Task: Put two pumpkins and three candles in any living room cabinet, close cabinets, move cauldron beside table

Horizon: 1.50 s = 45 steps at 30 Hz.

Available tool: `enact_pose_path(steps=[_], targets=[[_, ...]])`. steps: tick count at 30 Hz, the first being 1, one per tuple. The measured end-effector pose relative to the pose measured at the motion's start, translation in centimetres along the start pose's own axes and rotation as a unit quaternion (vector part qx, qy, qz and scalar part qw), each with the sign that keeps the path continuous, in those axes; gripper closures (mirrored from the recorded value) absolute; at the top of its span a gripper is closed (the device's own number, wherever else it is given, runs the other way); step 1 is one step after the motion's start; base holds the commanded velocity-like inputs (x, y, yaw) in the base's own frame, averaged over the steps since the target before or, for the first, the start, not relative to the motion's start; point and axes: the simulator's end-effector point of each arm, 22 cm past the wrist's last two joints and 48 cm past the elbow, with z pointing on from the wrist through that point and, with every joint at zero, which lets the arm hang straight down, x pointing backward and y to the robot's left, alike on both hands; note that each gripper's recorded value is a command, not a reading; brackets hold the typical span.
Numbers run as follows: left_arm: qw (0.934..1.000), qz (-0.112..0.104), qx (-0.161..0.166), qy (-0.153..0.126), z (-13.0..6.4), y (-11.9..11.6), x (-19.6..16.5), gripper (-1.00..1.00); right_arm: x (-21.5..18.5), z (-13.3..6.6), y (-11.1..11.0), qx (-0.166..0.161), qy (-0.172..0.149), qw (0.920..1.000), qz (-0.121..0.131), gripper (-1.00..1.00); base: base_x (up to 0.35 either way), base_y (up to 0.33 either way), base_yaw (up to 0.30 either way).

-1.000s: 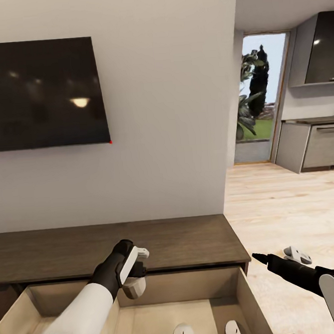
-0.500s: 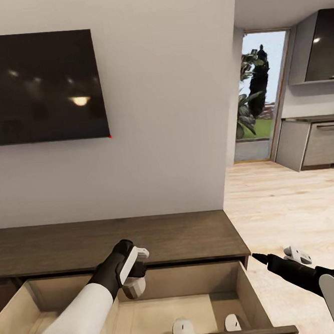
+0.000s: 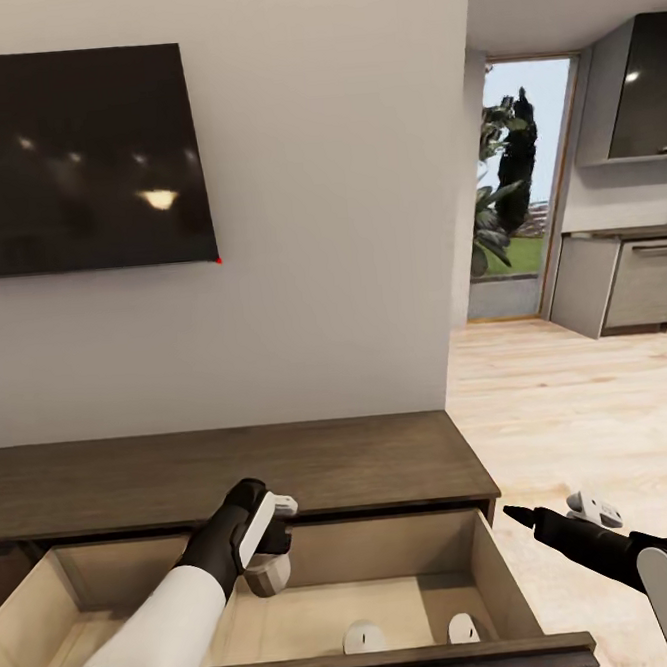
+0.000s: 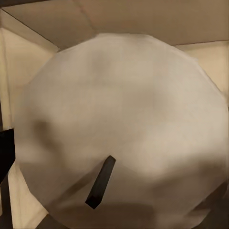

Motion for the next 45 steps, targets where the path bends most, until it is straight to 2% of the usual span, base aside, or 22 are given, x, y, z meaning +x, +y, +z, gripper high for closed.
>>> enact_pose_path(steps=[32,34,37,39,41,45], targets=[[0.9979,0.009,0.005,0.064,6.4,-1.2,3.7,1.0,4.1,3.7,-3.5,0.033,0.054,0.9979,0.013,-1.0,0.0,0.0,0.0],[0.9976,0.01,0.006,0.068,6.8,-1.2,3.9,1.0,3.7,3.5,-4.6,0.042,0.048,0.9977,0.024,-1.0,0.0,0.0,0.0],[0.9974,0.011,0.006,0.072,7.1,-1.3,4.2,1.0,1.0,1.1,-8.6,0.049,-0.001,0.9958,0.078,-1.0,0.0,0.0,0.0],[0.9974,0.011,0.006,0.072,7.1,-1.3,4.2,1.0,-1.5,-1.8,-11.6,0.042,-0.054,0.9901,0.122,-1.0,0.0,0.0,0.0],[0.9974,0.011,0.006,0.071,7.1,-1.3,4.2,1.0,-2.8,-4.2,-14.1,0.044,-0.093,0.983,0.152,-1.0,0.0,0.0,0.0],[0.9967,0.011,0.007,0.08,7.9,-1.4,4.7,1.0,-3.5,-7.0,-17.7,0.061,-0.133,0.9711,0.189,-1.0,0.0,0.0,0.0]])
